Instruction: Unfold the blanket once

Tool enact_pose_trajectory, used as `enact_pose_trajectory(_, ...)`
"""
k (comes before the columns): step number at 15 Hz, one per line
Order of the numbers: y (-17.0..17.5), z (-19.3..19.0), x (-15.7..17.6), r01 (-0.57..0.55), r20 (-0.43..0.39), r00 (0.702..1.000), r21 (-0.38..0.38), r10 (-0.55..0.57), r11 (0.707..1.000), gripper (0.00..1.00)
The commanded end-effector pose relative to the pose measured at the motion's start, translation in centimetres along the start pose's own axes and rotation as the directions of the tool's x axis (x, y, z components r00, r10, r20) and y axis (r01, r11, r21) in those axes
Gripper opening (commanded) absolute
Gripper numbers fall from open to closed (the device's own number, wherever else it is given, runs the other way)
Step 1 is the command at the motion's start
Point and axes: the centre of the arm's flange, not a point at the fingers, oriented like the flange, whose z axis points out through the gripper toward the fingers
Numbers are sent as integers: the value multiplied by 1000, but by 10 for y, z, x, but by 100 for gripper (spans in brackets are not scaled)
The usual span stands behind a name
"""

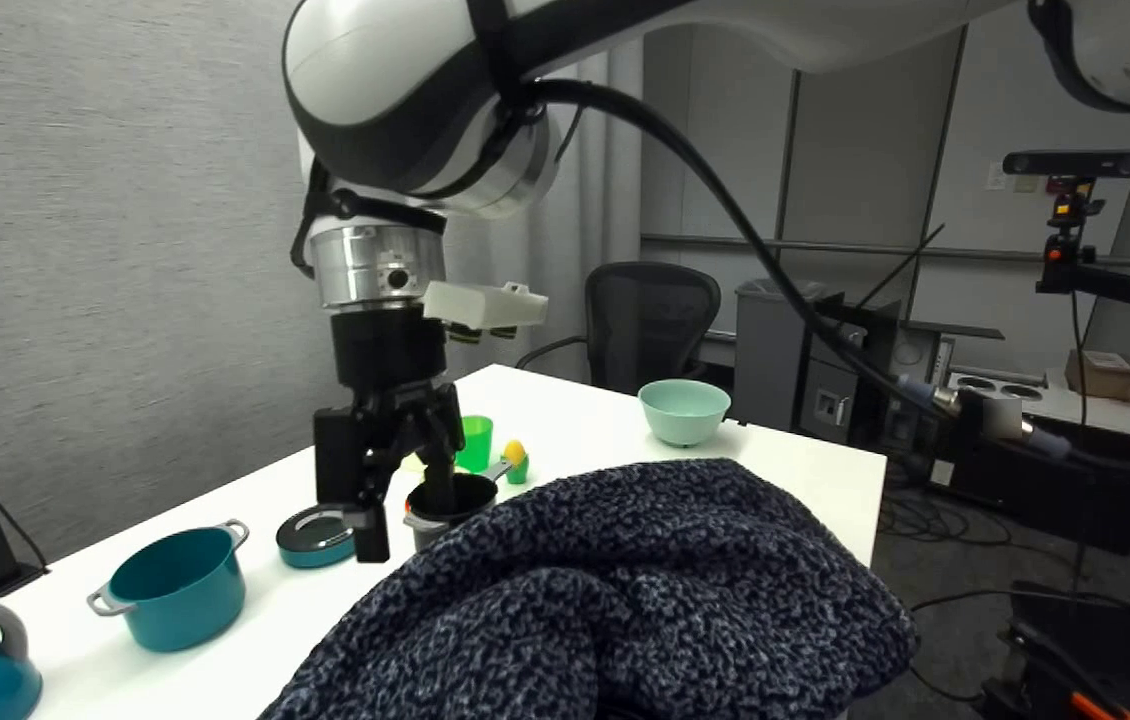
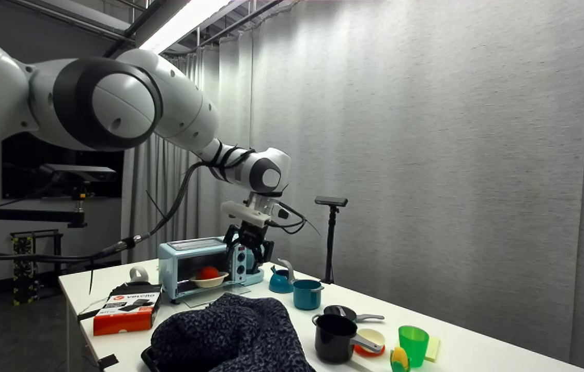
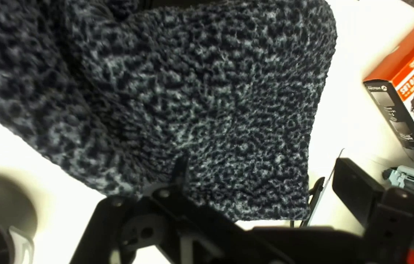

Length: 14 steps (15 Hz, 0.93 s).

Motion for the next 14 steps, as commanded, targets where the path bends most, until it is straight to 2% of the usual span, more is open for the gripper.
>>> enact_pose_trajectory(1,61,-17,-35,-172,-1,985,90,173,981,100)
enact_pose_trajectory(3,109,-19,-52,-273,-7,961,119,276,955,100)
enact_pose_trajectory(5,153,-15,-71,-369,13,928,159,372,916,100)
enact_pose_trajectory(9,218,-5,-115,-544,63,835,241,546,804,100)
enact_pose_trajectory(10,230,-3,-126,-568,75,817,283,572,773,100)
enact_pose_trajectory(12,249,3,-142,-553,76,815,394,574,734,100)
enact_pose_trajectory(13,263,6,-147,-521,37,825,436,564,733,100)
enact_pose_trajectory(14,277,8,-152,-492,6,838,440,546,751,100)
